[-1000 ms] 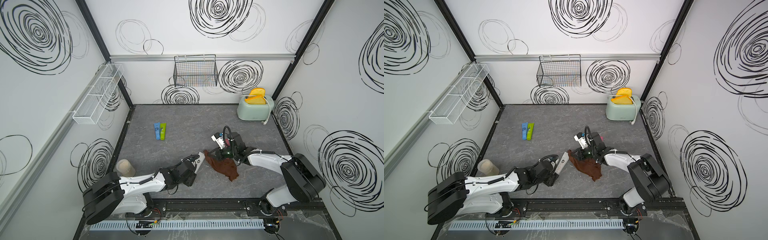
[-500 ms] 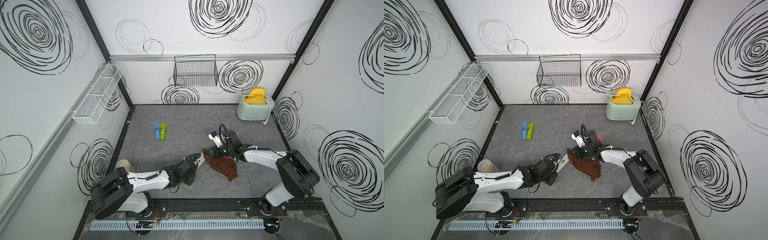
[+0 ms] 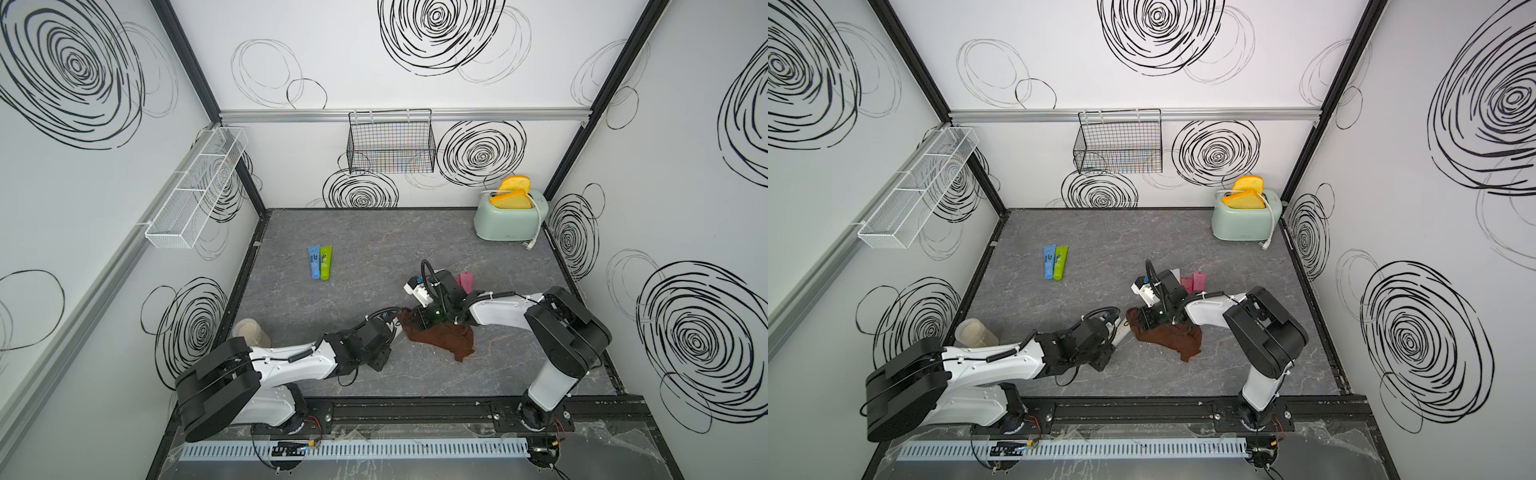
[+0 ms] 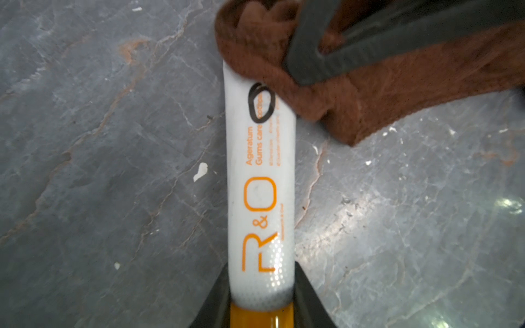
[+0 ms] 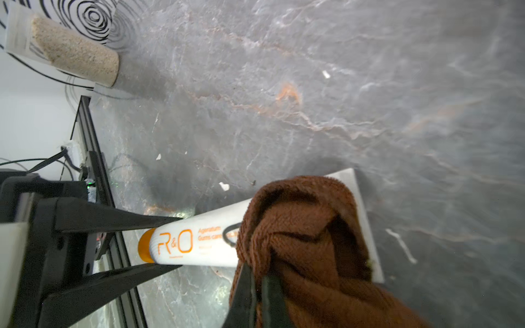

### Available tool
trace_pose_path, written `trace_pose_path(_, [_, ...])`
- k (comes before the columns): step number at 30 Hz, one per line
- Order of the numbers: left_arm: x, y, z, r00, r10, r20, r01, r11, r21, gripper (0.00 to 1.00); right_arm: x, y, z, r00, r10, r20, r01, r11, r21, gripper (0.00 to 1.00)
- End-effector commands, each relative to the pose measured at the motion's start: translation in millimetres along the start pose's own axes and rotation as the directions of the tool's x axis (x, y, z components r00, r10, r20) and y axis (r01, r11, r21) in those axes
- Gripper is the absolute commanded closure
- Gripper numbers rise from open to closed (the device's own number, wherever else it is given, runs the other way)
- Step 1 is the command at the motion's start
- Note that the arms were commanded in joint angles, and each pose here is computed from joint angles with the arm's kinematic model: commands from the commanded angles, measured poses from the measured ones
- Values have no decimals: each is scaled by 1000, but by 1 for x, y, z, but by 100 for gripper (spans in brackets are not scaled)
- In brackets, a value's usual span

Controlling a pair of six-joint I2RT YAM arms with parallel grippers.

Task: Wipe the surface of the toothpaste tube
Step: Wipe the dirt from the toothpaste tube.

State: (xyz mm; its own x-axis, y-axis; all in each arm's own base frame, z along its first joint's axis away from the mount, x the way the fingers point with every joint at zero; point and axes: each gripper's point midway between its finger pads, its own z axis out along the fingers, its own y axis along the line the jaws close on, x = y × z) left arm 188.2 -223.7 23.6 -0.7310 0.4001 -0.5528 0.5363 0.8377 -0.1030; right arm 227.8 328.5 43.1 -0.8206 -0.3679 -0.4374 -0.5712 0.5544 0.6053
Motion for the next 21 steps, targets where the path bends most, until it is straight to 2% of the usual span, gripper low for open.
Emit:
trace_pose_path(1, [-28,-9,-10,992,1,123,-7,999,42,83,11,33,9,999,-21,-49,15,993,-118,100])
trace_pose_path(4, [-29,-10,-11,991,5,130,-12,999,53,85,14,48,12,998,-35,-53,26,986,-163,100])
trace_pose_path(6, [-29,-12,-12,991,10,136,-18,998,58,87,11,41,11,999,-27,-40,21,991,-133,100])
trace_pose_path(10, [-29,-14,-15,989,19,150,-27,998,58,95,-2,-14,1,999,46,-11,-45,999,29,100])
trace_pose_path(12, [-28,-17,-16,987,32,158,-42,997,62,95,-6,-40,-4,997,72,0,-71,991,111,100])
trace_pose_path(14, [-28,-20,-19,984,52,173,-61,997,50,100,-9,-51,-6,997,82,4,-82,986,144,100])
trace_pose_path(17, [-29,-25,-21,979,75,188,-84,996,36,100,-6,-34,-3,998,63,2,-63,995,81,100])
trace_pose_path(21, [-28,-25,-20,978,91,186,-96,995,20,100,7,13,10,999,5,-44,-5,1000,-21,100])
